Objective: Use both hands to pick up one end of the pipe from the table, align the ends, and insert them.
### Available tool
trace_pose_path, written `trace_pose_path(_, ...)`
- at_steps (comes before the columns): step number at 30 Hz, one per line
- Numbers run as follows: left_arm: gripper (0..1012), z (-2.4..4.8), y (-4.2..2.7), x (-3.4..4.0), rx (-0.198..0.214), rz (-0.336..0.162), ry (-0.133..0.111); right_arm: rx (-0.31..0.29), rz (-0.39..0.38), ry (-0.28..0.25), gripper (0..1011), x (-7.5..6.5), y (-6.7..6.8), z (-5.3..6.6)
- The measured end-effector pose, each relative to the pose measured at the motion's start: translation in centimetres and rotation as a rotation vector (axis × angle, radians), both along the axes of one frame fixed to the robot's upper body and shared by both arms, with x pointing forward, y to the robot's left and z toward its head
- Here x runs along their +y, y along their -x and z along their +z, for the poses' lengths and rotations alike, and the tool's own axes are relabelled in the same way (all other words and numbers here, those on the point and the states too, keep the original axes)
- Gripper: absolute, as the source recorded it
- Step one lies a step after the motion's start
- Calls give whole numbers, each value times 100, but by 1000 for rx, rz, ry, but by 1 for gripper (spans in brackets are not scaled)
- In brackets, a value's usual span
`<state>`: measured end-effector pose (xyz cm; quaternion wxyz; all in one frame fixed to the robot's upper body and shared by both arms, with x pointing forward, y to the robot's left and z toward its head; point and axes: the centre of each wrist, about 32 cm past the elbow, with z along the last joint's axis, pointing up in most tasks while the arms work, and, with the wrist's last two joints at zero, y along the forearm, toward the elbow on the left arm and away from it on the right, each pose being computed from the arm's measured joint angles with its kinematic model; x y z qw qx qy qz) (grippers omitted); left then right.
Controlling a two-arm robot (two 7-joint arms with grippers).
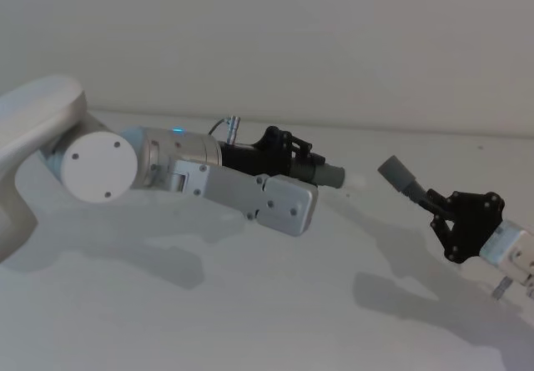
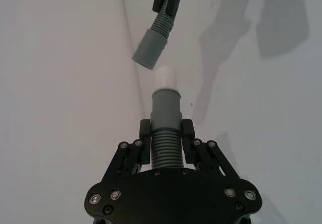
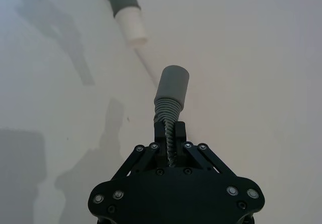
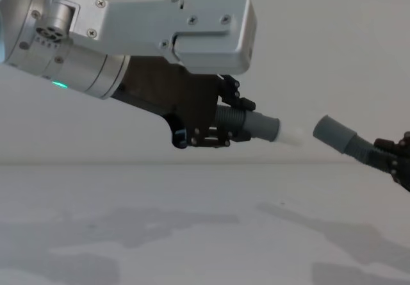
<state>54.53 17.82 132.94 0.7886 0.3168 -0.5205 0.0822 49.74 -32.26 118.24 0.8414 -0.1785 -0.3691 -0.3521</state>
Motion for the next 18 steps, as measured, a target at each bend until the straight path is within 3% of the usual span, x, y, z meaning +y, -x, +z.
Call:
trace_pose_path(9, 342, 33, 5, 5, -21, -18, -21, -11, -10, 80, 86, -110, -71, 73)
trace_pose_path(18, 342, 52, 8, 8, -32, -29, -34, -38, -10, 133, 85, -267, -61, 116)
